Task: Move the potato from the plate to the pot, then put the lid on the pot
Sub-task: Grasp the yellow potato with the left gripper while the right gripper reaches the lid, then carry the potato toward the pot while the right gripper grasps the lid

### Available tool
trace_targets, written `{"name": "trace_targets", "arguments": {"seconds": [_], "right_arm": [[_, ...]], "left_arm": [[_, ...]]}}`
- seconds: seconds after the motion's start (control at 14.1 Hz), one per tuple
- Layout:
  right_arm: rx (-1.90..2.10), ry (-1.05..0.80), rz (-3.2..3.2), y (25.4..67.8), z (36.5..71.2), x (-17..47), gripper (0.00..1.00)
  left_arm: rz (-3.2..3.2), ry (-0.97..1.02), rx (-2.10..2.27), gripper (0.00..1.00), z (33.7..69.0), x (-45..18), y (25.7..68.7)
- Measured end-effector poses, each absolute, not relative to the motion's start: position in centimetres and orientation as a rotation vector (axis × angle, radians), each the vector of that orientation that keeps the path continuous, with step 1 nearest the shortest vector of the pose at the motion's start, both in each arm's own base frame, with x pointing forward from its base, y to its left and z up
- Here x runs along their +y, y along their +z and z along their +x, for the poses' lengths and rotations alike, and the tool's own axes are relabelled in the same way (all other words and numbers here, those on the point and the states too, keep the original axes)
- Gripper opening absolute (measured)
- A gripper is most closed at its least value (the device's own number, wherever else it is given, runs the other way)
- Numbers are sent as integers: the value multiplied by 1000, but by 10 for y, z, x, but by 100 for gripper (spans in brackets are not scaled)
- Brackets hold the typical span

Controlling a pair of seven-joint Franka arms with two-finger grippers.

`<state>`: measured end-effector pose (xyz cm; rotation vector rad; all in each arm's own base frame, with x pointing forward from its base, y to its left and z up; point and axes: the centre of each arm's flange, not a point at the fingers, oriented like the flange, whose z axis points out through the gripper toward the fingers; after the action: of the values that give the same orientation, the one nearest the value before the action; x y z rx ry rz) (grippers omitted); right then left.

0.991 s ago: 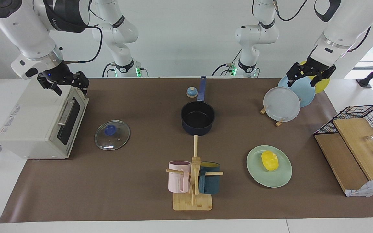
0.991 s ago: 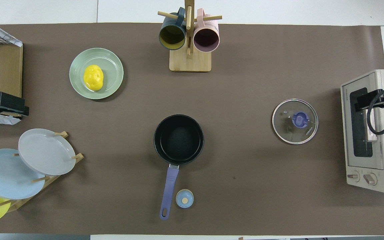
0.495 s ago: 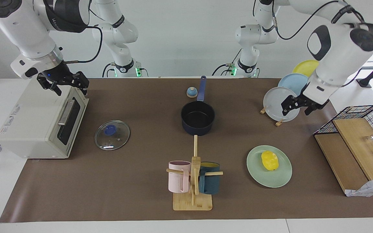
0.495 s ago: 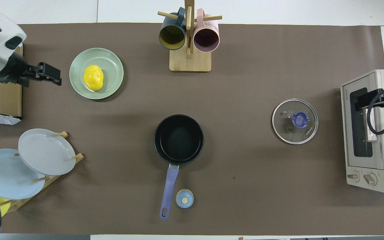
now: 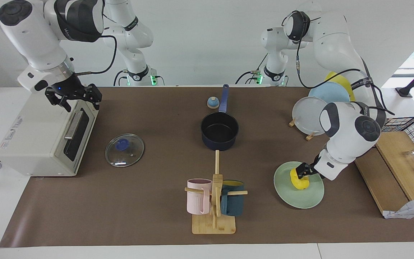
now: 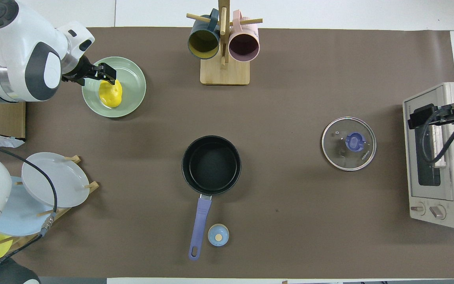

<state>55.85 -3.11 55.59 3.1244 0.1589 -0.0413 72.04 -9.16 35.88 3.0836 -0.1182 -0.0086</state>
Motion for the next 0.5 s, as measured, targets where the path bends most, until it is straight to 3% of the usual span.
{"name": "trace_targets", "arguments": {"seconds": [0.5], "right_arm": [[303,-25,3113,426,556,18,100]], "left_arm": [[3080,60,-131,100,719,-102,338]]}}
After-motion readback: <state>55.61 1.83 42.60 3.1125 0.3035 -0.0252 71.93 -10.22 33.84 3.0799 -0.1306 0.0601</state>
